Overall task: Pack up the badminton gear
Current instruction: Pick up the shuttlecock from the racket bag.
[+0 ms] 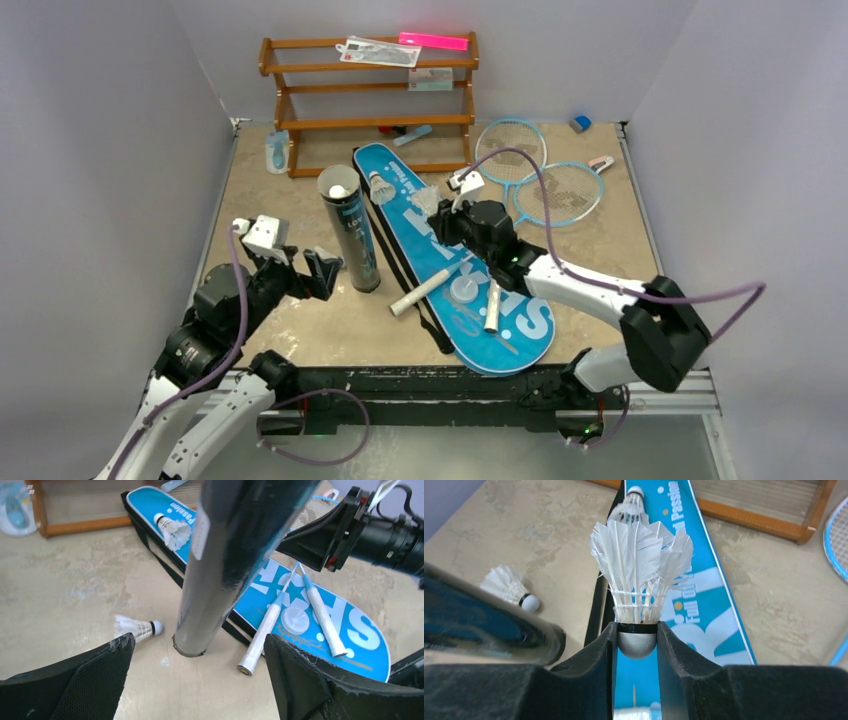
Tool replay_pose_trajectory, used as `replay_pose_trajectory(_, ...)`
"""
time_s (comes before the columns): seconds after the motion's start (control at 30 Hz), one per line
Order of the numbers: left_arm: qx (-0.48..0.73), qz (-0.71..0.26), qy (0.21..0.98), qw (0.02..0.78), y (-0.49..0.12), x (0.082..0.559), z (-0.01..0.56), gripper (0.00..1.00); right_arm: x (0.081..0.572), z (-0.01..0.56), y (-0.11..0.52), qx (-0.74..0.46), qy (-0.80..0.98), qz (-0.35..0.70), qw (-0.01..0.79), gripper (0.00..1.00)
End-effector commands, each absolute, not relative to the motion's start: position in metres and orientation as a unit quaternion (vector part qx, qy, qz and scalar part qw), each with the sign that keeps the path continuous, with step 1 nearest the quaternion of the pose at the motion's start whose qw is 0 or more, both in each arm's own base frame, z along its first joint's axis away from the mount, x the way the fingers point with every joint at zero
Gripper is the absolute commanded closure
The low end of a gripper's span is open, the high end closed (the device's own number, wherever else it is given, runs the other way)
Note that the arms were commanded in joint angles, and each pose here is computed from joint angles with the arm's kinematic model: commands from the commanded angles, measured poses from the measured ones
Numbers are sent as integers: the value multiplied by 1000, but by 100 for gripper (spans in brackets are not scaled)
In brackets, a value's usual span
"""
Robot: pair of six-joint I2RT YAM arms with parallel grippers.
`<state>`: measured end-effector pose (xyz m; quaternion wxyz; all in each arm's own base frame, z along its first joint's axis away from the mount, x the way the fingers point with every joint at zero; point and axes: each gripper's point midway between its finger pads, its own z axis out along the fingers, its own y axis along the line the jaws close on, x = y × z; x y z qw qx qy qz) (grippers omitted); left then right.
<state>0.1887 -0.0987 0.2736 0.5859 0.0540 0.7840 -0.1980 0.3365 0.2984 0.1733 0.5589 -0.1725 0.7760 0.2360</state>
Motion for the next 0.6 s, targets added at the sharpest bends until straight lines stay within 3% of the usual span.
replay_pose_trajectory(0.0, 171, -193, 746, 614, -117, 190, 280, 0, 305, 174, 282, -180, 809, 239, 506, 77)
replay_pose_trajectory(0.4, 257, -166, 685, 661, -138, 215, 275, 1, 266, 230, 274, -210, 778, 297, 512, 74)
replay_pose_trajectory(0.57, 224, -147, 673, 690, -133, 231, 272, 0, 249, 250, 270, -227, 750, 326, 529, 73)
